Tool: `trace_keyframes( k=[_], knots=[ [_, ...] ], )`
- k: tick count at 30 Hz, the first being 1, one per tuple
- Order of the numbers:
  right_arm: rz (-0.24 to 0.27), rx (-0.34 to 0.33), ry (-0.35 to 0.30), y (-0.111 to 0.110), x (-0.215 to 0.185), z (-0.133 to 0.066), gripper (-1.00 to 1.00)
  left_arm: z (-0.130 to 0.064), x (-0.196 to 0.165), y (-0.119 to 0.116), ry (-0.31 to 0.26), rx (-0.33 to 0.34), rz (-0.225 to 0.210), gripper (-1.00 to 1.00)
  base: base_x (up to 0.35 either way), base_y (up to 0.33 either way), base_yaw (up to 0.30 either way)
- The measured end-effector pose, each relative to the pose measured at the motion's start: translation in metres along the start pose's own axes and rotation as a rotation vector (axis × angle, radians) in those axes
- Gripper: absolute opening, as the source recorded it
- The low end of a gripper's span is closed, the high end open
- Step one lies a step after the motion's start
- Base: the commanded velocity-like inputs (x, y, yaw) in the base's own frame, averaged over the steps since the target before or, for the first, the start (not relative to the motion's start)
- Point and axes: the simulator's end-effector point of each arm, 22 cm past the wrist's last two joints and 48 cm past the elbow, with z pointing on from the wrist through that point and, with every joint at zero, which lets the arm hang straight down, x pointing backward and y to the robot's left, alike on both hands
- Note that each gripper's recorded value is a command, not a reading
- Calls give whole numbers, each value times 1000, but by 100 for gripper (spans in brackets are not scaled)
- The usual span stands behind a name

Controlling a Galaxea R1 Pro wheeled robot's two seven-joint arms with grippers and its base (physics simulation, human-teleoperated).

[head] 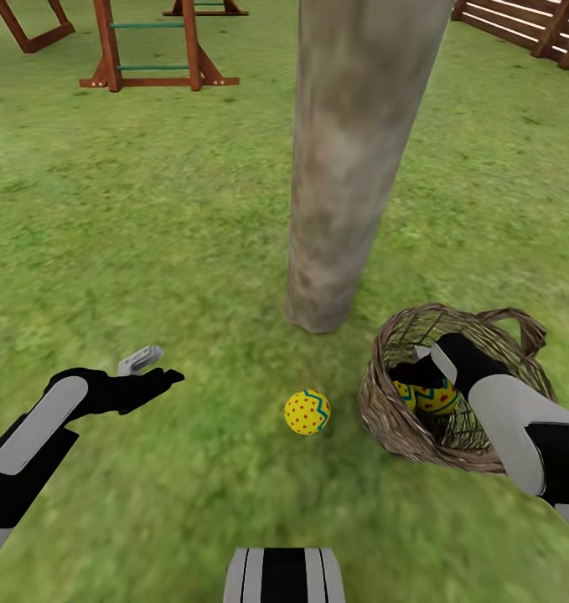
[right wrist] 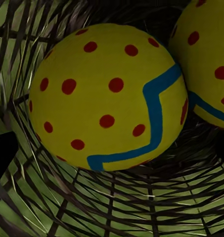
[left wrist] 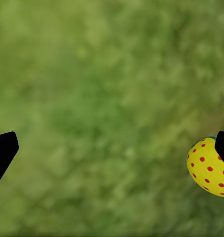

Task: Take the three Easter eggs out of the wicker basket on the lawn in the garden, then place them on the lawn next to a single tree (choose any tree) so that all three eggs are next to the same tree and none are left in the basket.

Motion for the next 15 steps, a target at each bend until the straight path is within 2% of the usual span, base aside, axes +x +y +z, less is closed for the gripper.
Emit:
trace_keyframes(
  k=[8,15],
  knots=[
    [-12,1,-72,0,-15,0,100,0,0,0,0,-1,0,100,0,0,0],
    [-14,3,-86,-1,-18,0,100,1,3,-1,4,-1,6,100,0,0,0]
  ],
)
